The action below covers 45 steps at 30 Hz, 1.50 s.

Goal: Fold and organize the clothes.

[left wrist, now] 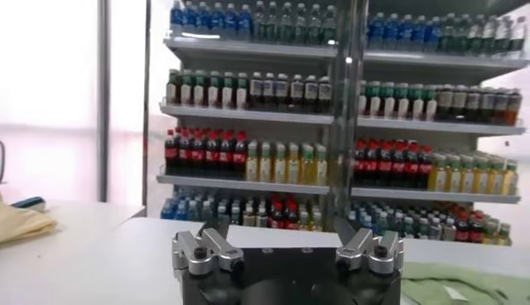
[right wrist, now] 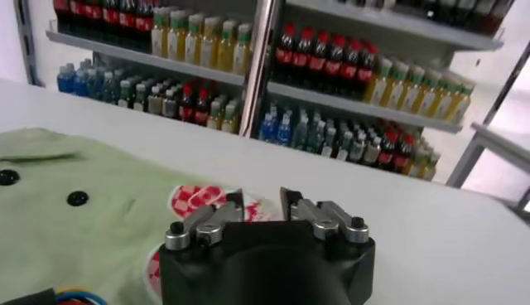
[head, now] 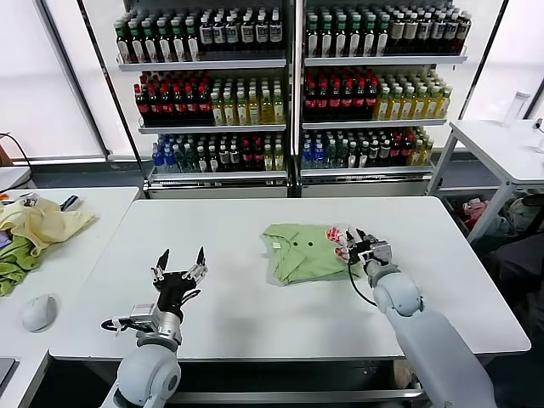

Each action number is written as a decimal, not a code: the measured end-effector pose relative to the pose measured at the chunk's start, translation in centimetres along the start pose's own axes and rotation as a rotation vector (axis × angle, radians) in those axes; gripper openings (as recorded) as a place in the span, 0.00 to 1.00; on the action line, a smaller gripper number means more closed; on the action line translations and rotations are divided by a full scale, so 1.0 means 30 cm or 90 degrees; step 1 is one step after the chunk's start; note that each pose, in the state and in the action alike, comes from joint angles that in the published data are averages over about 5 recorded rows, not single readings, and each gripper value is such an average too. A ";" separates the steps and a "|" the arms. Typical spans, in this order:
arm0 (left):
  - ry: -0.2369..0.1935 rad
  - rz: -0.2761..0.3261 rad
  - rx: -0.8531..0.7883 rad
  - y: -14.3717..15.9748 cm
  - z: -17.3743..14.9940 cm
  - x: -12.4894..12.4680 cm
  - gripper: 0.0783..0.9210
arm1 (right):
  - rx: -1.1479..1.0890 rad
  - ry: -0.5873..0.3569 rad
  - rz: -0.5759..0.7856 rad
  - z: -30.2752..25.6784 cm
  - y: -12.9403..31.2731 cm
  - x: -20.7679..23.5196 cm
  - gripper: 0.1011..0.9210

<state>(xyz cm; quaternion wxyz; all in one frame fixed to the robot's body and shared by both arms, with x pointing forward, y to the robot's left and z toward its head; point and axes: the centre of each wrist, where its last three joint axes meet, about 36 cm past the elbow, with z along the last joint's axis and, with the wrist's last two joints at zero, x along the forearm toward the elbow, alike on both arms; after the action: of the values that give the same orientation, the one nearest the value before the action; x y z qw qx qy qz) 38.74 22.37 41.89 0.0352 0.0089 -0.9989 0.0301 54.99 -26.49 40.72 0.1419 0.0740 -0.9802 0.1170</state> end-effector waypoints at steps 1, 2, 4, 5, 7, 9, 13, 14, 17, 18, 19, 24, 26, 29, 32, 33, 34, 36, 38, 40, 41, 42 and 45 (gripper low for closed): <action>-0.001 0.002 -0.001 -0.003 0.001 0.004 0.88 | 0.003 -0.008 0.002 0.005 -0.004 0.013 0.42; -0.001 0.005 -0.002 -0.006 0.001 0.008 0.88 | 0.006 -0.015 0.004 0.010 -0.008 0.027 0.46; -0.003 0.010 -0.004 -0.014 0.003 0.017 0.88 | 0.010 -0.030 0.007 0.020 -0.014 0.059 0.53; -0.003 0.013 -0.005 -0.017 0.003 0.021 0.88 | 0.011 -0.037 0.008 0.025 -0.016 0.076 0.57; -0.005 0.020 -0.006 -0.026 0.003 0.032 0.88 | 0.010 -0.051 0.010 0.036 -0.021 0.115 0.63; -0.007 0.028 -0.007 -0.036 0.000 0.043 0.88 | 0.007 -0.065 0.013 0.046 -0.027 0.158 0.69; -0.010 0.043 -0.011 -0.051 -0.007 0.068 0.88 | -0.003 -0.091 0.018 0.057 -0.044 0.254 0.82; -0.011 0.047 -0.013 -0.053 -0.010 0.074 0.88 | -0.007 -0.097 0.020 0.058 -0.048 0.279 0.84; -0.016 0.052 -0.016 -0.058 -0.018 0.092 0.88 | -0.020 -0.116 0.025 0.058 -0.057 0.351 0.87; -0.019 0.052 -0.016 -0.059 -0.021 0.097 0.88 | -0.024 -0.122 0.028 0.057 -0.060 0.374 0.88; -0.021 0.053 -0.016 -0.061 -0.024 0.104 0.88 | -0.029 -0.128 0.031 0.057 -0.061 0.396 0.88; -0.034 0.057 -0.017 -0.064 -0.041 0.139 0.88 | -0.045 -0.159 0.050 0.059 -0.063 0.498 0.88; -0.036 0.059 -0.018 -0.063 -0.048 0.154 0.88 | -0.049 -0.170 0.058 0.062 -0.059 0.536 0.88; -0.038 0.061 -0.017 -0.063 -0.056 0.174 0.88 | -0.053 -0.185 0.068 0.064 -0.047 0.584 0.88; -0.040 0.063 -0.014 -0.067 -0.061 0.192 0.88 | -0.057 -0.200 0.079 0.061 -0.039 0.620 0.88; -0.040 0.064 -0.013 -0.069 -0.063 0.198 0.88 | -0.057 -0.204 0.083 0.060 -0.039 0.630 0.88; -0.040 0.066 -0.012 -0.071 -0.064 0.203 0.88 | -0.058 -0.208 0.087 0.058 -0.038 0.640 0.88; -0.041 0.068 -0.011 -0.076 -0.066 0.215 0.88 | -0.058 -0.216 0.093 0.053 -0.039 0.659 0.88; -0.042 0.071 -0.011 -0.080 -0.067 0.225 0.88 | -0.056 -0.222 0.099 0.049 -0.042 0.675 0.88; -0.042 0.071 -0.013 -0.082 -0.068 0.233 0.88 | -0.056 -0.228 0.105 0.045 -0.046 0.686 0.88; -0.042 0.071 -0.013 -0.083 -0.068 0.237 0.88 | -0.056 -0.230 0.108 0.043 -0.048 0.690 0.88; -0.042 0.071 -0.014 -0.083 -0.068 0.241 0.88 | -0.057 -0.232 0.110 0.042 -0.049 0.693 0.88; -0.042 0.070 -0.015 -0.084 -0.069 0.251 0.88 | -0.059 -0.238 0.116 0.040 -0.050 0.699 0.88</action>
<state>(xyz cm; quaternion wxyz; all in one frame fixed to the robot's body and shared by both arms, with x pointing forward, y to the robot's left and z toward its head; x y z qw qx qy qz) 31.43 19.86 44.64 0.0007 -0.0451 -0.9988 0.0201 35.05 -30.57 46.12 -0.0503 -0.0008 -0.9964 0.0685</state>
